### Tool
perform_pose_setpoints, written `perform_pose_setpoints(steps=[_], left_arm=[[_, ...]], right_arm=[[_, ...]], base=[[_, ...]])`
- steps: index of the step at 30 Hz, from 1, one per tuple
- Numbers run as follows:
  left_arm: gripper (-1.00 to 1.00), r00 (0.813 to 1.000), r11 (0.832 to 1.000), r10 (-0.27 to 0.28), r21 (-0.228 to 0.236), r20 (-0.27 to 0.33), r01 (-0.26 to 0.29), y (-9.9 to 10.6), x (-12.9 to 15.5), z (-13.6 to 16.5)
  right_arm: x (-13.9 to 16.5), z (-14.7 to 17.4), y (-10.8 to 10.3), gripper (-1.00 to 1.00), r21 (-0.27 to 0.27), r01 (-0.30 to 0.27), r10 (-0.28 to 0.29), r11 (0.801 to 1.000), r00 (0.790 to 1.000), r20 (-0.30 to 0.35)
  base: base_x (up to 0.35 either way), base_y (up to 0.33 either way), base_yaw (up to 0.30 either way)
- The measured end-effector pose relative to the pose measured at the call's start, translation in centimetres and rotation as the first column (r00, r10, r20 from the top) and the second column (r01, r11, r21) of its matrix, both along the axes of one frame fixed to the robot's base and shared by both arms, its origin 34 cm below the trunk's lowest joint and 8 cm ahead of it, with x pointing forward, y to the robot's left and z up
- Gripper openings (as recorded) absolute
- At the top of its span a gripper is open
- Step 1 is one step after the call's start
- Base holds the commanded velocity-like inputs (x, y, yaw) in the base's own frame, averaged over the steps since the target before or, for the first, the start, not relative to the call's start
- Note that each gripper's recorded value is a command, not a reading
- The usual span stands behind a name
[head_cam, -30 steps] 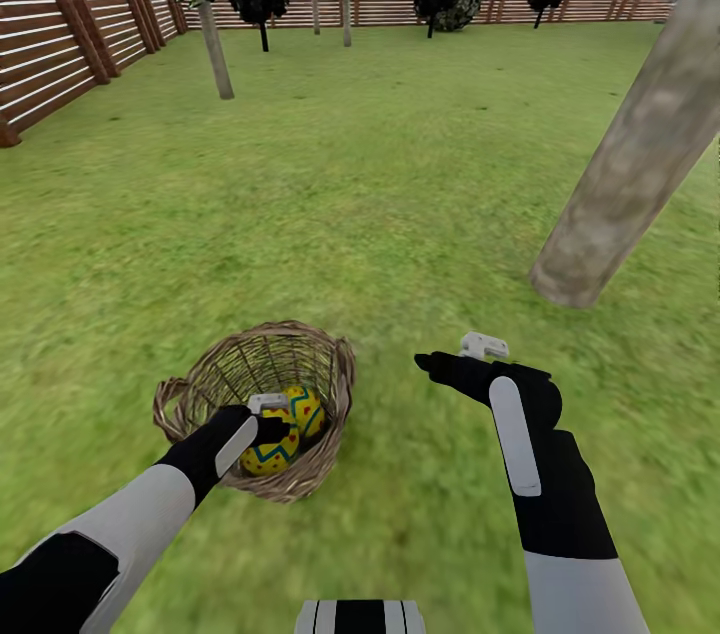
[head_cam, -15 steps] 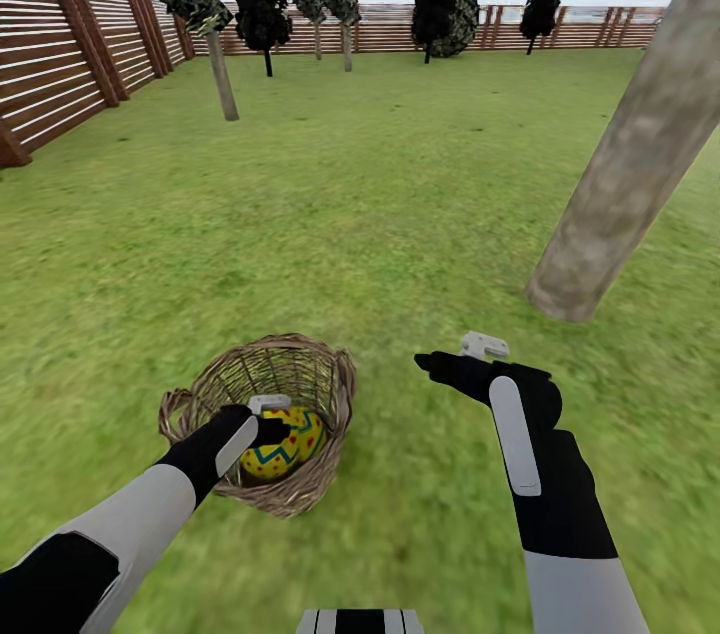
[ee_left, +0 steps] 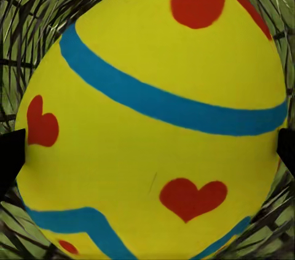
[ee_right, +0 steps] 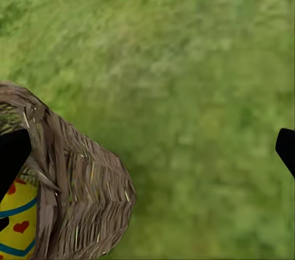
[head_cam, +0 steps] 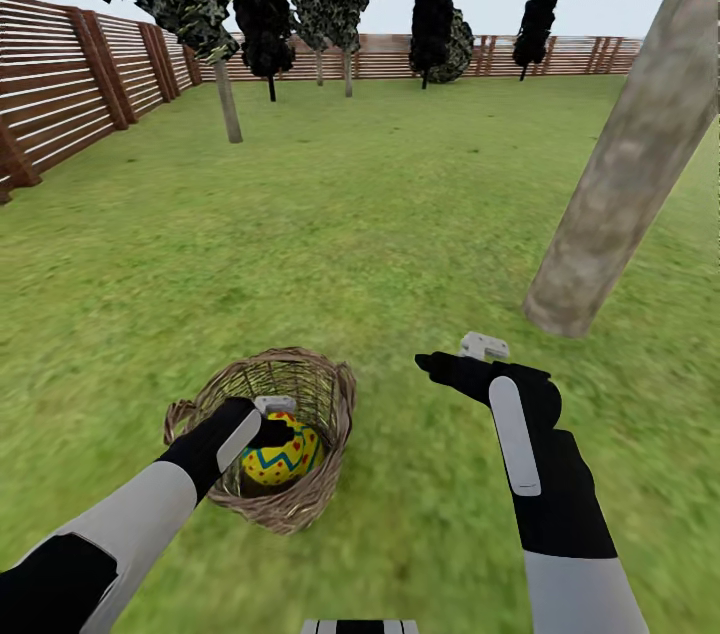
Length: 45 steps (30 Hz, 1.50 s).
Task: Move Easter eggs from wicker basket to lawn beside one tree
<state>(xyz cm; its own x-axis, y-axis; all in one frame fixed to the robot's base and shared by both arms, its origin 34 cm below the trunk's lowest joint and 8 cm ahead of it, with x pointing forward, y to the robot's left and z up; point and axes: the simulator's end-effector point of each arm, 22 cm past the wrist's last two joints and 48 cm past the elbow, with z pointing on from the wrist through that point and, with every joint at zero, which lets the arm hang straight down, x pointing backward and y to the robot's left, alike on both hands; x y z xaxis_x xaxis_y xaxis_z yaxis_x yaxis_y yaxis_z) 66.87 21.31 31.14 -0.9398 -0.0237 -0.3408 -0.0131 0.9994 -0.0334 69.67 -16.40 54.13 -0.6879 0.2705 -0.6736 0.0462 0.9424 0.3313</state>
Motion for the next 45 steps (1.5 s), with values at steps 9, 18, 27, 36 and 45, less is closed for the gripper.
perform_pose_setpoints(steps=[9,18,27,36,45], left_arm=[[-1.00,0.999,1.000,-0.020,-0.014,0.043,0.021,-0.9,1.2,3.4],[-1.00,0.999,0.999,-0.041,-0.013,0.033,0.041,-1.2,0.9,5.7],[-1.00,0.999,0.999,-0.047,-0.007,-0.001,0.047,-0.8,0.8,7.5],[-1.00,0.991,0.997,-0.073,-0.002,-0.112,0.073,-0.7,-1.0,8.8],[-1.00,0.988,0.997,-0.075,-0.002,-0.134,0.075,-0.6,-1.0,10.7]], right_arm=[[-0.2,2.0,-0.2,1.00,-0.009,0.003,-0.003,1.000,1.000,0.030],[-0.7,4.0,-0.3,1.00,-0.012,0.006,-0.006,1.000,0.998,0.059],[-0.2,6.2,0.0,1.00,0.006,0.000,0.000,1.000,0.998,0.064],[0.3,8.0,0.1,1.00,0.007,-0.003,0.002,1.000,0.998,0.057],[0.7,9.6,0.3,1.00,0.007,-0.008,0.007,1.000,0.999,0.049]], base=[[0.000,0.000,0.000],[0.000,0.000,0.000],[0.000,0.000,0.000],[0.000,0.000,0.000],[0.000,0.000,0.000]])
